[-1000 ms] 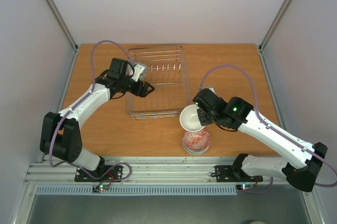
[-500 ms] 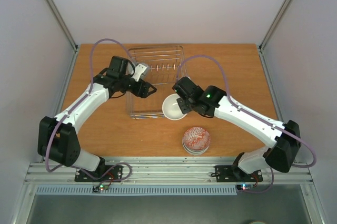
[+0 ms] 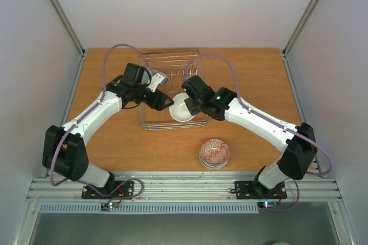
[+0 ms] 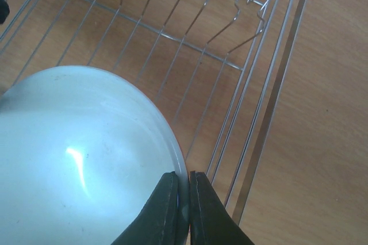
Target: Load the bowls into the dish rack
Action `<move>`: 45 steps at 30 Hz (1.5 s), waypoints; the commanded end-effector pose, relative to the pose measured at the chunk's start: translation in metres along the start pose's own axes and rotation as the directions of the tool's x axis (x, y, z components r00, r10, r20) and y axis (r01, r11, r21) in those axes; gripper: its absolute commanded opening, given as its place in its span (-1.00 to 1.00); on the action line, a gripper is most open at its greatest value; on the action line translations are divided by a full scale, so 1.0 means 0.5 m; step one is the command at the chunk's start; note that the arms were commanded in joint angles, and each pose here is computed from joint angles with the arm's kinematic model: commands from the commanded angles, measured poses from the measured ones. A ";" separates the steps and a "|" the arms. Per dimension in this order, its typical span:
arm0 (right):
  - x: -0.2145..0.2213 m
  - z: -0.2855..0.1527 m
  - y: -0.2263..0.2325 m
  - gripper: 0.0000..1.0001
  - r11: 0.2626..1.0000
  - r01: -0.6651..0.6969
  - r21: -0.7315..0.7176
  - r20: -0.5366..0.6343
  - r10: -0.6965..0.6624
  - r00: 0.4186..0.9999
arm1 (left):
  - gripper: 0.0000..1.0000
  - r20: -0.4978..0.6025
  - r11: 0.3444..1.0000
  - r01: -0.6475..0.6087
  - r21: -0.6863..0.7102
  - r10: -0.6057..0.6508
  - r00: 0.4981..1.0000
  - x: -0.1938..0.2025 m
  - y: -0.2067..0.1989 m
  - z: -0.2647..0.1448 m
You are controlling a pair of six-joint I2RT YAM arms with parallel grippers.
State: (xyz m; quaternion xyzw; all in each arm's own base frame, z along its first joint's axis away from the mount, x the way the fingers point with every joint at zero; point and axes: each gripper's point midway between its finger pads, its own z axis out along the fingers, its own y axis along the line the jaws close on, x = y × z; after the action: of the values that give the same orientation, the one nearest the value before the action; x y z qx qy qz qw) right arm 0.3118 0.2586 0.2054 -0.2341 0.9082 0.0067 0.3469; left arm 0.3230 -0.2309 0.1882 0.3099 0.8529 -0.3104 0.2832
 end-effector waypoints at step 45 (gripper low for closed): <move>-0.143 -0.058 0.031 0.00 0.989 -0.016 -0.149 0.254 0.054 0.966 | -0.99 0.008 0.999 -0.044 0.004 0.044 0.999 -0.002 0.014 0.011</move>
State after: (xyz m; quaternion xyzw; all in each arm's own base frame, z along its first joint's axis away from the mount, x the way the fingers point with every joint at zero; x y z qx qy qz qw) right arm 0.3317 0.3010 0.2427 -0.2552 0.8737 0.0861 0.4051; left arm 0.3353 -0.2262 0.1669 0.3017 0.8678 -0.2859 0.2722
